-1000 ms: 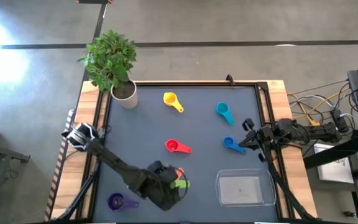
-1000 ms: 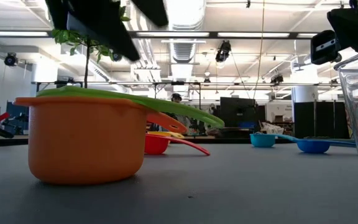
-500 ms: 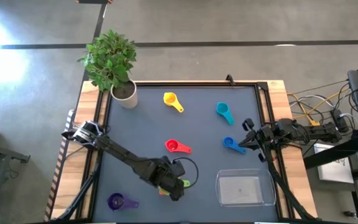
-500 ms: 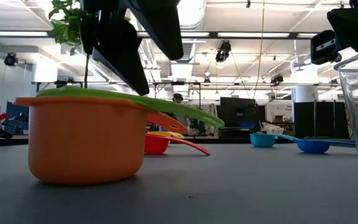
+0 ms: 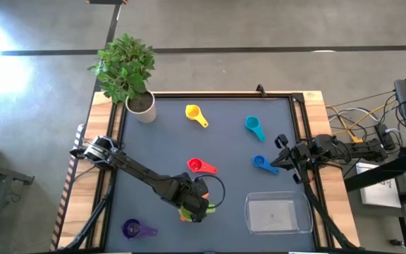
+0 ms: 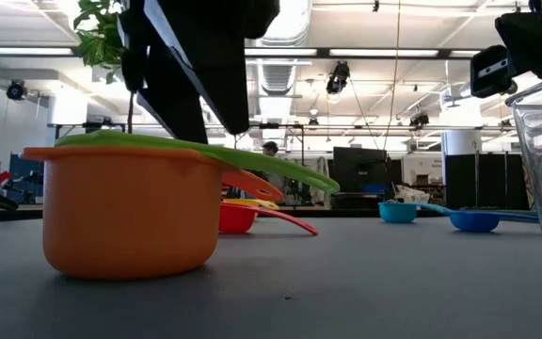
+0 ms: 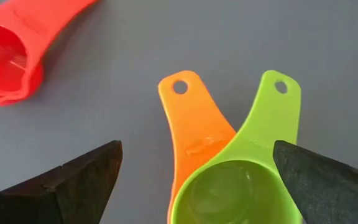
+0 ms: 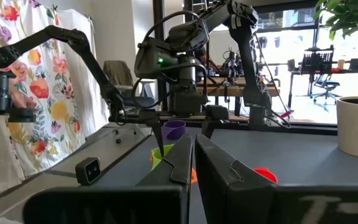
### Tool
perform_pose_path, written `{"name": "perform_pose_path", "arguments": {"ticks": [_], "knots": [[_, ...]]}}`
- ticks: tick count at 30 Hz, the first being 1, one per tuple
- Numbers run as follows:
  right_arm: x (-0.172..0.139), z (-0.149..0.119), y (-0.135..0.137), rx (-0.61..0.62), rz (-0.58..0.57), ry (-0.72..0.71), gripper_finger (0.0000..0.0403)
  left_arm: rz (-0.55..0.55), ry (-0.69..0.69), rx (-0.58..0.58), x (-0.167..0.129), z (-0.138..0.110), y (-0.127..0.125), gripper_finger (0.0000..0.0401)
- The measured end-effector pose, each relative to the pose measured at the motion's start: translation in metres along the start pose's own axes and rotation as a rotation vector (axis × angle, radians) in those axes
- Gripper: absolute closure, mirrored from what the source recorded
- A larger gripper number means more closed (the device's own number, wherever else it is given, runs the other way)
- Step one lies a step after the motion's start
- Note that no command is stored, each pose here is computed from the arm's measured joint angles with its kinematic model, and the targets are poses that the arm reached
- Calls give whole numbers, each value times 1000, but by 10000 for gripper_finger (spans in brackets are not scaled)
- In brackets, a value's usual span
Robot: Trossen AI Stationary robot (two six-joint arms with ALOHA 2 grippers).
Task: Nest measuring cups in basket
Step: Stack the green nest measuring cup into the orange nest measuring cup
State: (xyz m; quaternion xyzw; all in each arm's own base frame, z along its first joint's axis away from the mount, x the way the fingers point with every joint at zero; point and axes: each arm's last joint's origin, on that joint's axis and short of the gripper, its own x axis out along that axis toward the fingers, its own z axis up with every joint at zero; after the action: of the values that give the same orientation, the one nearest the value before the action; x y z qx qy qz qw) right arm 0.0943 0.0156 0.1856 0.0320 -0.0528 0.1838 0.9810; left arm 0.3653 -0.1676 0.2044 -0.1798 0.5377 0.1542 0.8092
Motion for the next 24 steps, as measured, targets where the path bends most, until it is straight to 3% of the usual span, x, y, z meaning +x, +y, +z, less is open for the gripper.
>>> {"name": "perform_pose_path", "arguments": {"ticks": [6, 17, 24], "knots": [[0, 0, 0, 0, 0, 0, 394, -83, -44, 35, -3, 7, -8, 1], [0, 0, 0, 0, 0, 0, 394, -84, -64, 66, -5, 7, -11, 1], [0, 0, 0, 0, 0, 0, 394, -110, -120, 144, -9, 1, -22, 5]]}}
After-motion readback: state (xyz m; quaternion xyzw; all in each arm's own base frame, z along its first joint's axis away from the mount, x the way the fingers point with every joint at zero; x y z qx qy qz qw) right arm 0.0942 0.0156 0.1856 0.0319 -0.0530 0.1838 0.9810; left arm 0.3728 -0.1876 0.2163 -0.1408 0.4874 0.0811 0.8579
